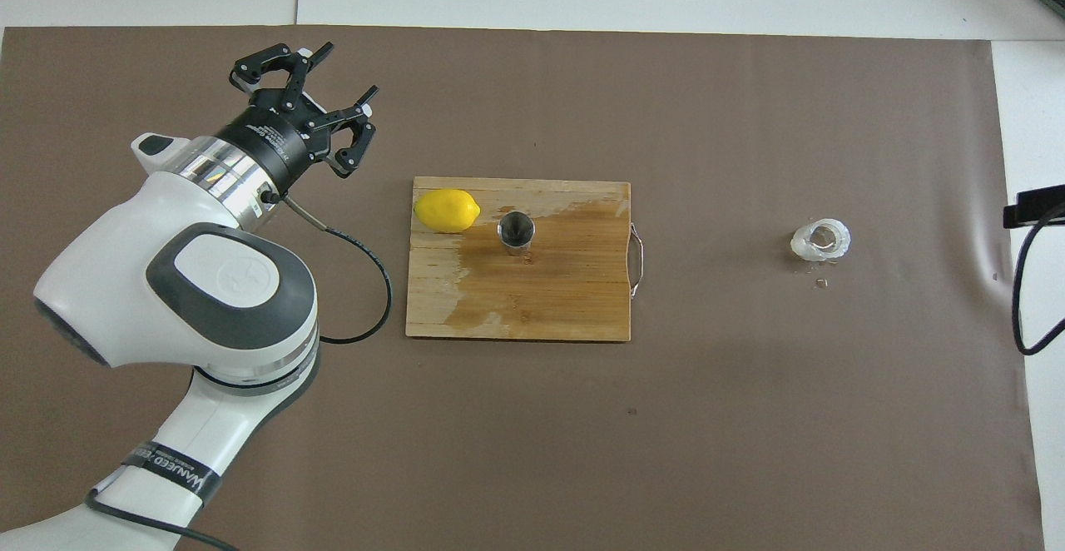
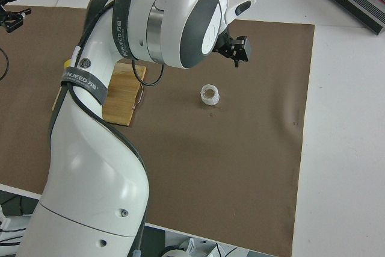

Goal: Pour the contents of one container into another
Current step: 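Withdraw the left gripper while the right gripper reaches the clear glass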

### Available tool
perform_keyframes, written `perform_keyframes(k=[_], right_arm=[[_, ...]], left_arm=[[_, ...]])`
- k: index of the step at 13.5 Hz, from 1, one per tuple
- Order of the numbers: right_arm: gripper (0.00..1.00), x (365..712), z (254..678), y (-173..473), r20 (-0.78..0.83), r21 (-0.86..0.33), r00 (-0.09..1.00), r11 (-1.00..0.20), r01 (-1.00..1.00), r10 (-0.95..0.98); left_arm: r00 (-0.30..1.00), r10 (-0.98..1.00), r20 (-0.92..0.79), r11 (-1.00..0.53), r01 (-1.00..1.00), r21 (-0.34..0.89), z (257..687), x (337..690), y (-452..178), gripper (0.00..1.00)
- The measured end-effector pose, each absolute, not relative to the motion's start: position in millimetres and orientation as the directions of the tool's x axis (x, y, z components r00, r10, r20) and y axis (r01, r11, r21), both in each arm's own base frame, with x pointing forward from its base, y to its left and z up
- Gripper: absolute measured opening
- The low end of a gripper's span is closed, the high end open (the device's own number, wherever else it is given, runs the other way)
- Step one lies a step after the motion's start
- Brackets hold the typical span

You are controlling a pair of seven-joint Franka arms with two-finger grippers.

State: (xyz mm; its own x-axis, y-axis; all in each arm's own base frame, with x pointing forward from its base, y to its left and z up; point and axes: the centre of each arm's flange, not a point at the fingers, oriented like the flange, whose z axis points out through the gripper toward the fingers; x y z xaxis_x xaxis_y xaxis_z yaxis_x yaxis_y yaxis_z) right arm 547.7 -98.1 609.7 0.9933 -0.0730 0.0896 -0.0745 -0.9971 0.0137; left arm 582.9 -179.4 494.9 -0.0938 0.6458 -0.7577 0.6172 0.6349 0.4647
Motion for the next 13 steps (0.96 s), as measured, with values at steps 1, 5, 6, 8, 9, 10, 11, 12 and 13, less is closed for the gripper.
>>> perform_keyframes(k=[1,5,6,8,9,10,11,12,13], right_arm=[[1.0,554,600,-108,0.099,-0.013,0.995,-1.0,-0.026,-0.027],[1.0,573,557,-150,0.158,-0.121,0.963,-0.963,0.239,0.219],[1.0,578,545,-148,0.183,-0.158,0.941,-0.936,0.315,0.286],[1.0,582,516,-148,0.275,-0.21,0.869,-0.856,0.472,0.412],[1.0,580,498,-153,0.324,-0.212,0.825,-0.814,0.541,0.464],[1.0,577,477,-159,0.372,-0.201,0.774,-0.769,0.606,0.512],[1.0,572,457,-162,0.417,-0.191,0.722,-0.724,0.663,0.552],[1.0,567,442,-164,0.465,-0.186,0.673,-0.68,0.709,0.575],[1.0,562,427,-165,0.522,-0.176,0.615,-0.631,0.755,0.59]], left_arm=[[-0.08,0.674,-0.735,0.616,0.609,0.499,494,587,-166,0.59],[-0.026,0.774,-0.633,0.527,0.58,0.621,493,602,-110,0.55],[-0.008,0.8,-0.6,0.495,0.574,0.652,492,603,-101,0.54],[0.03,0.846,-0.532,0.424,0.565,0.707,492,605,-88,0.53],[0.049,0.866,-0.498,0.388,0.563,0.73,491,606,-84,0.53],[0.069,0.883,-0.464,0.35,0.56,0.751,490,606,-81,0.53],[0.089,0.9,-0.426,0.31,0.558,0.77,488,606,-78,0.53],[0.111,0.916,-0.386,0.265,0.554,0.789,486,606,-75,0.53],[0.134,0.931,-0.339,0.216,0.546,0.809,486,606,-72,0.53]])
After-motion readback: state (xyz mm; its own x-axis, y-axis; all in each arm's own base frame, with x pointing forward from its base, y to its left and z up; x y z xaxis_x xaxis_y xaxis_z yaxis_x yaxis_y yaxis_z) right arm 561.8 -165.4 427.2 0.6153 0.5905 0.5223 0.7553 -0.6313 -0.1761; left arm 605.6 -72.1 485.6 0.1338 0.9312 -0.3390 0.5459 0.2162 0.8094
